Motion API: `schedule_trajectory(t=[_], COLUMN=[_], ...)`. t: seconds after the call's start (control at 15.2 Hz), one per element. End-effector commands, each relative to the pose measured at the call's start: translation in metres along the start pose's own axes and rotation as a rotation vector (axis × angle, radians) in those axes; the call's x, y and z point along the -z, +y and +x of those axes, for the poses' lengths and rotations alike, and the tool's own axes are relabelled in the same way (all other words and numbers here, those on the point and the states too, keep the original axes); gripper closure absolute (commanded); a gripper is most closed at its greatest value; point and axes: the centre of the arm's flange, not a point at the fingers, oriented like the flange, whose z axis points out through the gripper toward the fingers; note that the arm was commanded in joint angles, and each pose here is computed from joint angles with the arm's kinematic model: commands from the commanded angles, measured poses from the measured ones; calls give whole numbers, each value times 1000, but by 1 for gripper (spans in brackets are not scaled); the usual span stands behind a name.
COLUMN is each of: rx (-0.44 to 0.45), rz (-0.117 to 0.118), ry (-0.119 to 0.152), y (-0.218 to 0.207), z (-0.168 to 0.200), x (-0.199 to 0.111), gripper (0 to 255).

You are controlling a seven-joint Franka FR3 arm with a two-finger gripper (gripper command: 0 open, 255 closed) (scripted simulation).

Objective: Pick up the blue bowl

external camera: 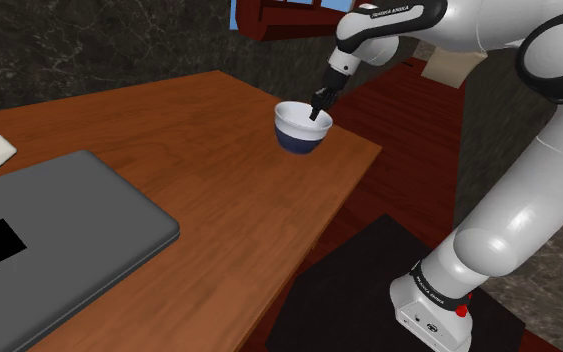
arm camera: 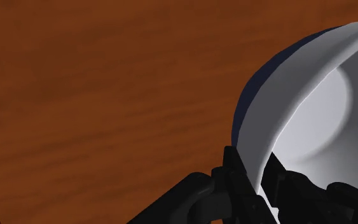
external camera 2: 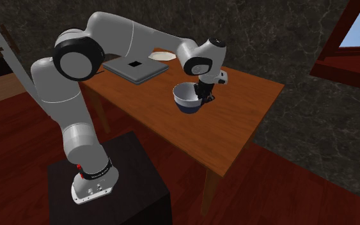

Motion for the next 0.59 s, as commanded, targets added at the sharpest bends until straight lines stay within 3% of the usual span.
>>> schedule_trajectory(t=[0.0,0.53], rx=[0,0], rz=[0,0], ry=[1,1], y=[-2,-9], z=[1,4], x=[12,43], gripper=[255,255])
